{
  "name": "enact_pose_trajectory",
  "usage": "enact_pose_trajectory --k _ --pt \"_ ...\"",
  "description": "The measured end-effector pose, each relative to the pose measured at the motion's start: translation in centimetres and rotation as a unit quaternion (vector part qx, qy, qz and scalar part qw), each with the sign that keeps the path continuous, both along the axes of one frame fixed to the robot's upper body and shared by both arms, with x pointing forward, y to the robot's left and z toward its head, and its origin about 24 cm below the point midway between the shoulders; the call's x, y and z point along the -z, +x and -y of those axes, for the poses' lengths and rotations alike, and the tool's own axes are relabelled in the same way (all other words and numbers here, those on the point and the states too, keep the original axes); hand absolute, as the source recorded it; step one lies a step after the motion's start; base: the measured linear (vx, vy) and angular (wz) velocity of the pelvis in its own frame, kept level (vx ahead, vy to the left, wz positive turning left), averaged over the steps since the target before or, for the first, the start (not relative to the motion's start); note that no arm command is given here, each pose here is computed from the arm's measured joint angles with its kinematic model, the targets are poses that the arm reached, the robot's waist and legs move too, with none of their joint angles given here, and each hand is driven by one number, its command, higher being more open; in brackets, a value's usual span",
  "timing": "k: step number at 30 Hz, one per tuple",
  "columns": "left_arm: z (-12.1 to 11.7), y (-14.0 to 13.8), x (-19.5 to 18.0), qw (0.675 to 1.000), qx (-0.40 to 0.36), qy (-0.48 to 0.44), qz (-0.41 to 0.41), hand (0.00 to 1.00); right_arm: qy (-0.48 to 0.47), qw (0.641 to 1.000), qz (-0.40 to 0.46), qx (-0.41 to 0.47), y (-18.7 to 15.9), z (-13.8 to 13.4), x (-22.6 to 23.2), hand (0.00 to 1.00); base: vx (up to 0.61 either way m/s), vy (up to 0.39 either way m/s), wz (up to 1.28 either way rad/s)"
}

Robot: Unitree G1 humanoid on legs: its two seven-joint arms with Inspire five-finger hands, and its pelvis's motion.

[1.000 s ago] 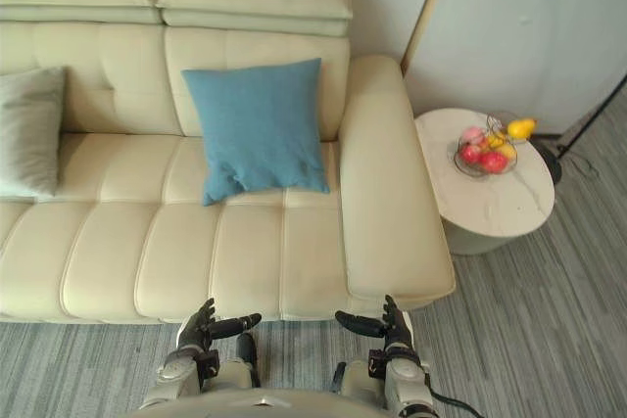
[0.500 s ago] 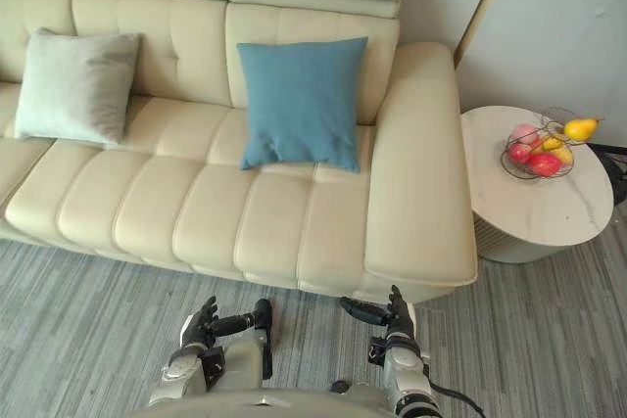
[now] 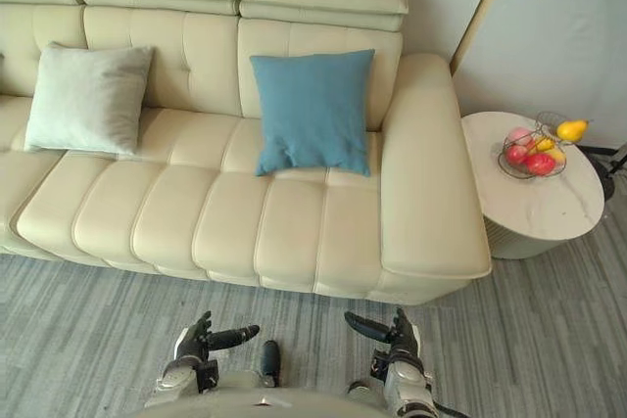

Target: Pick up cushions and gather them together orderly.

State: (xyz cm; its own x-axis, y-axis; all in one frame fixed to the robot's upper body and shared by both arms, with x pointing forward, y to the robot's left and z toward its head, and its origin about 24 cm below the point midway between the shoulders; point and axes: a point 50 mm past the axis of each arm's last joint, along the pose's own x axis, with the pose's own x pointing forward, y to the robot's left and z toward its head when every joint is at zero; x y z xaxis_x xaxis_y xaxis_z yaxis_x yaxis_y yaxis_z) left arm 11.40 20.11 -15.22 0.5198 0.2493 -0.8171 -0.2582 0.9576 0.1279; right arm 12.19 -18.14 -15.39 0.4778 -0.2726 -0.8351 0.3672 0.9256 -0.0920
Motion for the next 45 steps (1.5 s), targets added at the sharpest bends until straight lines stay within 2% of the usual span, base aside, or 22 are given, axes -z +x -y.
enact_pose_trajectory --k 11,12,24,29,34,45 --pt "-0.4 -0.8 0.4 1.0 -0.016 -0.009 -0.017 1.0 0.004 0.999 -0.025 0.026 -0.8 1.0 0.4 1.0 0.0 -0.012 -0.02" --pt "-0.7 -1.3 0.6 0.999 -0.034 -0.012 -0.027 1.0 0.013 0.997 -0.031 0.073 -0.9 1.9 0.5 1.0 0.0 0.0 0.0" --pt "-0.7 -1.3 0.6 0.999 -0.034 -0.013 -0.028 1.0 0.013 0.996 -0.04 0.073 -1.5 1.9 0.7 1.0 -0.01 -0.003 -0.04" --pt "-0.4 -1.4 0.7 0.999 -0.034 -0.02 -0.032 1.0 0.007 0.997 -0.069 0.045 -3.1 1.7 1.1 1.0 -0.07 -0.023 -0.28" --pt "0.1 -1.7 0.9 0.998 -0.032 -0.033 -0.042 1.0 0.004 0.997 -0.067 0.032 -2.8 1.7 1.0 1.0 -0.09 -0.028 -0.33" --pt "0.5 -1.0 0.8 0.997 -0.058 -0.046 -0.029 1.0 -0.011 0.999 -0.037 0.001 -1.4 1.5 0.3 1.0 -0.04 -0.036 -1.2"
